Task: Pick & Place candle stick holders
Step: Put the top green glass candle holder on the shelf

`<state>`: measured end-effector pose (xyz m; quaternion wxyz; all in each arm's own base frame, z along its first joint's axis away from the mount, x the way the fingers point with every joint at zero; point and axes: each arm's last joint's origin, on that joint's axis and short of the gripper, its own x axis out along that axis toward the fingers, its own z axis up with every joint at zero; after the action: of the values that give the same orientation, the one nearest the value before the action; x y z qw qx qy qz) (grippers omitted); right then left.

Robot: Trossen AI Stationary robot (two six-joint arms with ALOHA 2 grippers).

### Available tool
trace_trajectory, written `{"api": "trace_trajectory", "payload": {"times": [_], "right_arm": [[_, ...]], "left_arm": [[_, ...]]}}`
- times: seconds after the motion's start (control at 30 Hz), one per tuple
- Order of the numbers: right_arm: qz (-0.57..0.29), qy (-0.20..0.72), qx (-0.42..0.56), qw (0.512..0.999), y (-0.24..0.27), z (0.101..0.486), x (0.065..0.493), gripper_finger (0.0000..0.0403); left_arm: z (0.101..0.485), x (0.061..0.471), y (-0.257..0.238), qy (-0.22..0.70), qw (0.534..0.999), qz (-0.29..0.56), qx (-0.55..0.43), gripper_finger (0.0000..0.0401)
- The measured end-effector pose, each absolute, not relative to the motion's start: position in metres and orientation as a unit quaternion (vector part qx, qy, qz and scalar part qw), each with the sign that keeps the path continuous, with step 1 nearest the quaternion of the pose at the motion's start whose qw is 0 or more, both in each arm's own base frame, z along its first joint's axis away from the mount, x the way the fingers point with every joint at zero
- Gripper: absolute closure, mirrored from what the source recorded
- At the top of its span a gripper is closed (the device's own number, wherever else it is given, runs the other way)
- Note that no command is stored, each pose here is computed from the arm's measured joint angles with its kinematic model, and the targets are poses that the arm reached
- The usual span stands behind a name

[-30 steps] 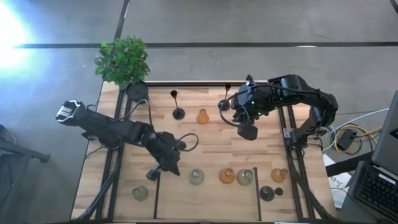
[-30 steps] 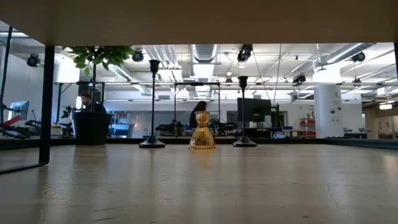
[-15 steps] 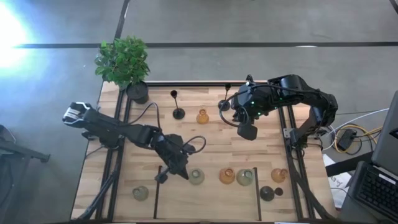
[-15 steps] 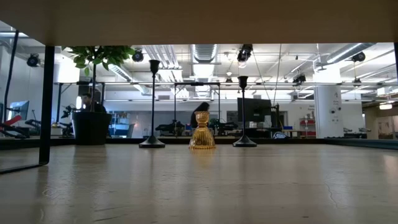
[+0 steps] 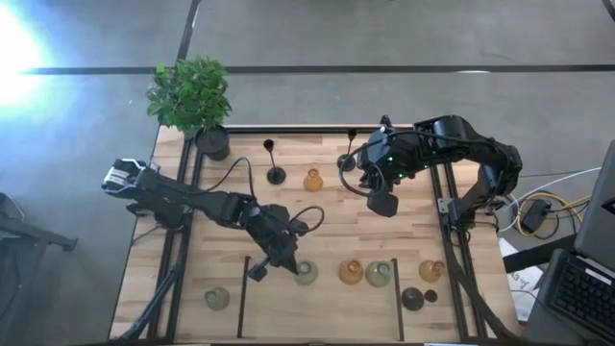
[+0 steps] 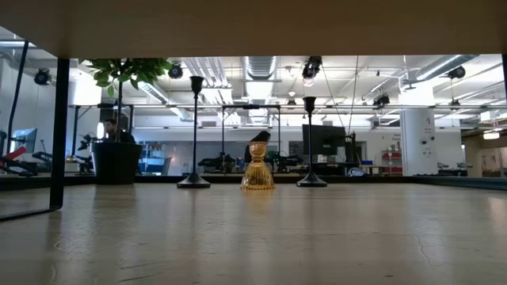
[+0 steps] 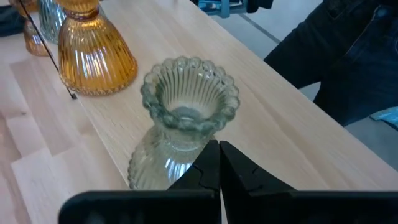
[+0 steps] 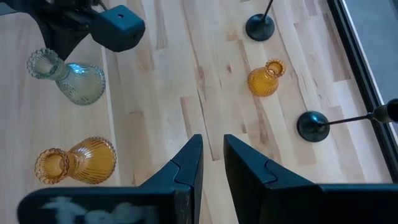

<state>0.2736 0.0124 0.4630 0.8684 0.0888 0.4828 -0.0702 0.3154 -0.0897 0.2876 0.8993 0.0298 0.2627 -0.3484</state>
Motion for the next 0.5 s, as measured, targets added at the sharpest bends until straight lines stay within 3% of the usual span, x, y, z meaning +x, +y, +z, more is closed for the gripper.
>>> {"api": "trace_trajectory", "payload": {"times": [0.5], "right_arm": [[-0.068,0.483,0.085,0.869,0.0124,0.4633,0.2732,0.0346]], "left_arm": [[0.2882,0.3199,-0.0817,0.271,0.902,-0.337,0.020,0.0401]]}}
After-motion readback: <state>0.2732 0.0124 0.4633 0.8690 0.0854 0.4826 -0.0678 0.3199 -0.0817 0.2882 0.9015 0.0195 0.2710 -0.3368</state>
